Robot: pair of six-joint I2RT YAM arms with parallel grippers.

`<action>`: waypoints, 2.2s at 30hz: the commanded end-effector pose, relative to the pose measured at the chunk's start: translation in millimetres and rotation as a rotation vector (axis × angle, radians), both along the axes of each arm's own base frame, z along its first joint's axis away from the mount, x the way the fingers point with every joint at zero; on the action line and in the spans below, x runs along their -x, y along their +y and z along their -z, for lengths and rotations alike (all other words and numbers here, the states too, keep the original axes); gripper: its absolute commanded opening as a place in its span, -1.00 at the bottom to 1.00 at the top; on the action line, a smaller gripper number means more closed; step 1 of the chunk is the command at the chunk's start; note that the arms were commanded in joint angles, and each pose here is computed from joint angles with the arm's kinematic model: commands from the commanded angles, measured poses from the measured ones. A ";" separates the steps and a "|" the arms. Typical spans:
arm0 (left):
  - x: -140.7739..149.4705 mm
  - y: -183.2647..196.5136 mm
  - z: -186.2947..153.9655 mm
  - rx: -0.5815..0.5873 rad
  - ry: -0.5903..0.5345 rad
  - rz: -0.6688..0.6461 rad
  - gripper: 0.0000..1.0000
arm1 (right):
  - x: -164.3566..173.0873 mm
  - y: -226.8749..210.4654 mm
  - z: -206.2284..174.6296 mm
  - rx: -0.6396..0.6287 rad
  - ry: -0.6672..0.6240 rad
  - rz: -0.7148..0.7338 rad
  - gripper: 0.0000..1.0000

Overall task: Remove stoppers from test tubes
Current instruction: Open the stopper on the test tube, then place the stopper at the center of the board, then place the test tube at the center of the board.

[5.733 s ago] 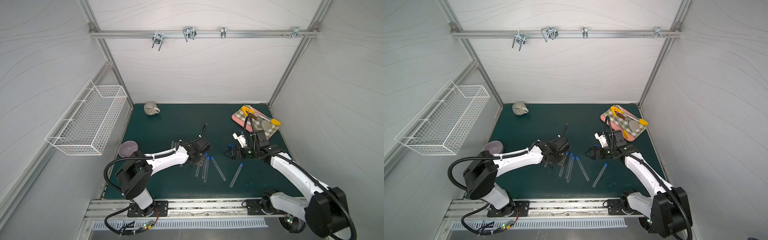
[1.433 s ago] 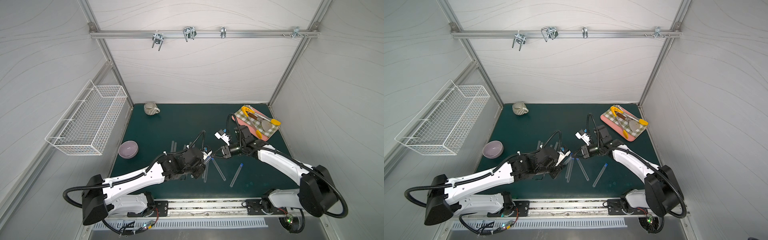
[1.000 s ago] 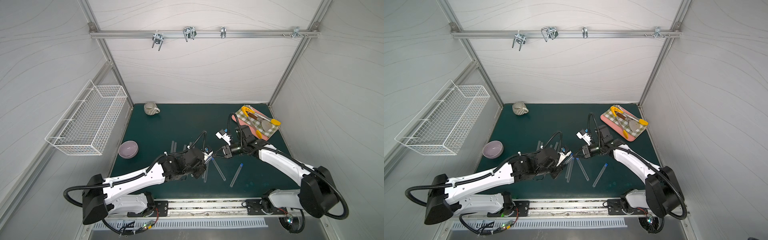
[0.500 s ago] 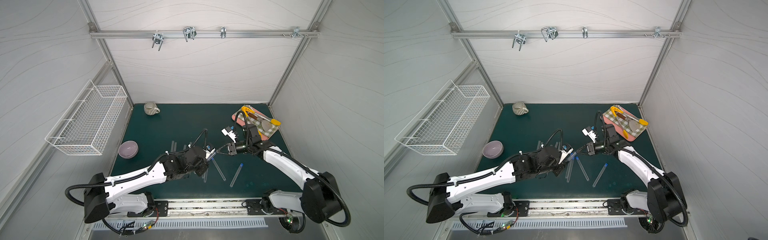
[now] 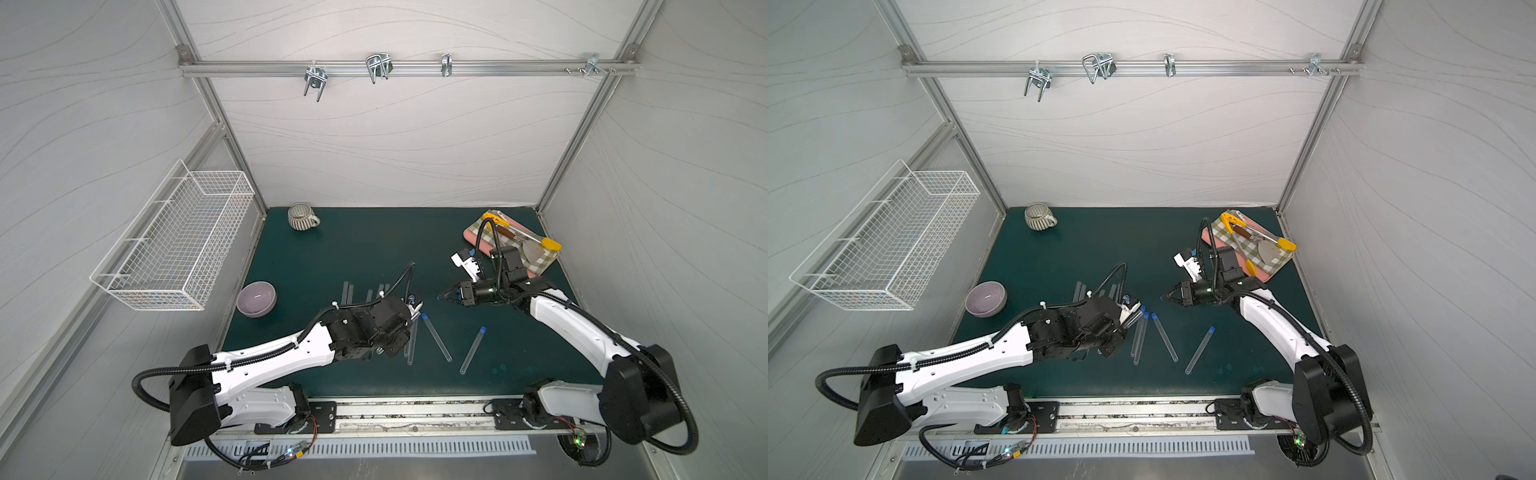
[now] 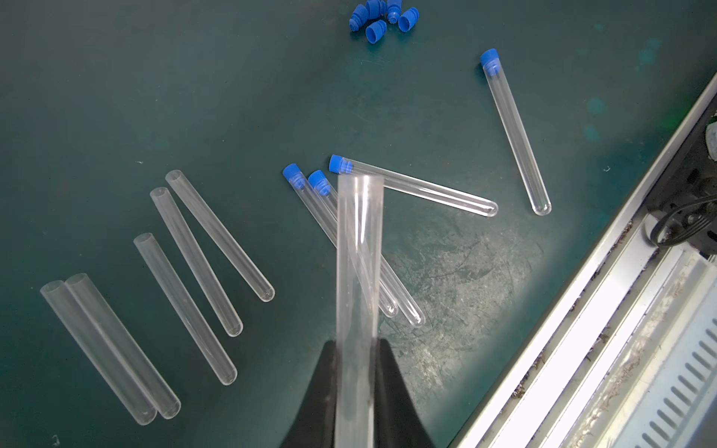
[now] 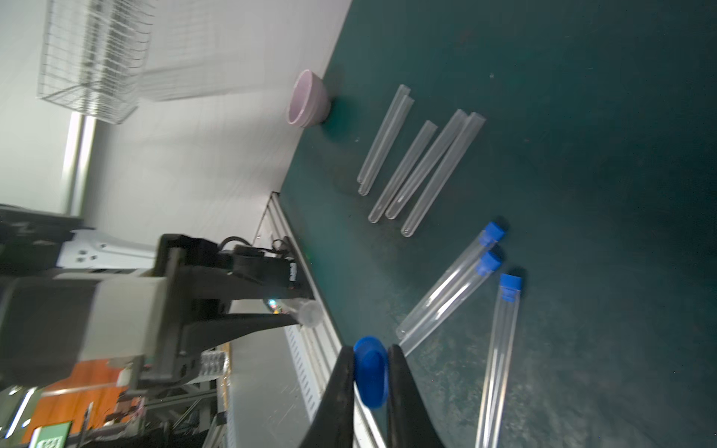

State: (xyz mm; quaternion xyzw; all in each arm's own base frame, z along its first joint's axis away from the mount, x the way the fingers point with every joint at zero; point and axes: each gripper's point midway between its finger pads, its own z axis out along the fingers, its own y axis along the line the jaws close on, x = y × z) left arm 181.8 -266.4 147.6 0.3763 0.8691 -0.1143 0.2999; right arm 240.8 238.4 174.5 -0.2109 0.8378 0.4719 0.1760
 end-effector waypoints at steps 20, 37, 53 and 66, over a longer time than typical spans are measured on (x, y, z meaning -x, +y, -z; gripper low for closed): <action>-70.6 7.6 24.3 0.046 0.017 -0.313 -1.00 | -49.1 -35.3 119.0 0.409 0.083 0.130 -0.85; -127.9 -8.0 66.8 -0.013 0.065 -0.473 -1.00 | -54.5 -43.1 133.0 0.480 0.083 0.132 -0.67; -154.5 -2.1 111.8 -0.108 0.115 -0.588 -1.00 | -55.5 -44.1 123.2 0.476 0.058 0.143 -0.43; -163.2 5.9 124.3 -0.145 0.143 -0.631 -0.78 | -44.0 -39.5 70.7 0.421 -0.050 0.150 -0.12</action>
